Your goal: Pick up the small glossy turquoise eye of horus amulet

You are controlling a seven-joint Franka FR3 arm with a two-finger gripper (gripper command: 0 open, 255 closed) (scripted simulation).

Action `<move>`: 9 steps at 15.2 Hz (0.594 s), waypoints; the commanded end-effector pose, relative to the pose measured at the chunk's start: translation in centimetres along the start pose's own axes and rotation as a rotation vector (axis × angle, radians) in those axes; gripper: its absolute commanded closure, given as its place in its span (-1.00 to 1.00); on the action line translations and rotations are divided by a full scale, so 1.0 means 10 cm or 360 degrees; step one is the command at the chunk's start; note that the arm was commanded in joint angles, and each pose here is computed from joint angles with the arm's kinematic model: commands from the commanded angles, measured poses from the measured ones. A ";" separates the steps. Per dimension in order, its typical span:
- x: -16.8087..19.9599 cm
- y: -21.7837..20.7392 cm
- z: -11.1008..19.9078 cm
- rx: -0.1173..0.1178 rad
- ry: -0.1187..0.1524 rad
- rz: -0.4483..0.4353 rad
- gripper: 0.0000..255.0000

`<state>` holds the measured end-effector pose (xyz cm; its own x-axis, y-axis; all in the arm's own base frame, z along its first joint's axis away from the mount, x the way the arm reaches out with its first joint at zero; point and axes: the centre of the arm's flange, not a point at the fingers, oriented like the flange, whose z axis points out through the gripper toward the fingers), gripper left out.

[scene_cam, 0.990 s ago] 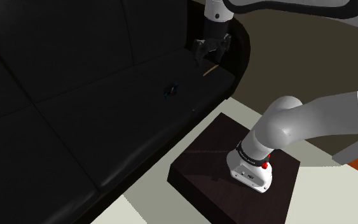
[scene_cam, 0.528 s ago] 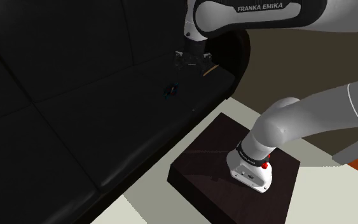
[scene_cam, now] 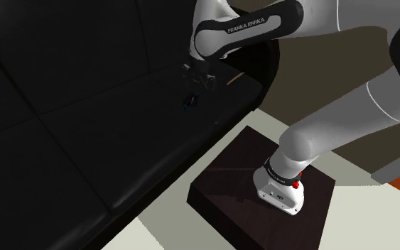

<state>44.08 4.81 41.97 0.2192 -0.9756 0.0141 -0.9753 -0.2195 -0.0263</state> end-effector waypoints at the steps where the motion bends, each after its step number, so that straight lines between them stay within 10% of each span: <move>1: 0.11 -0.17 0.18 0.0030 -0.0007 0.0224 -1.00; 9: 0.16 -0.23 0.60 0.0044 -0.0010 0.0336 -1.00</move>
<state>46.91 3.67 36.66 0.0112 -0.9999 -0.0009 -0.9985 -0.0112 -0.0545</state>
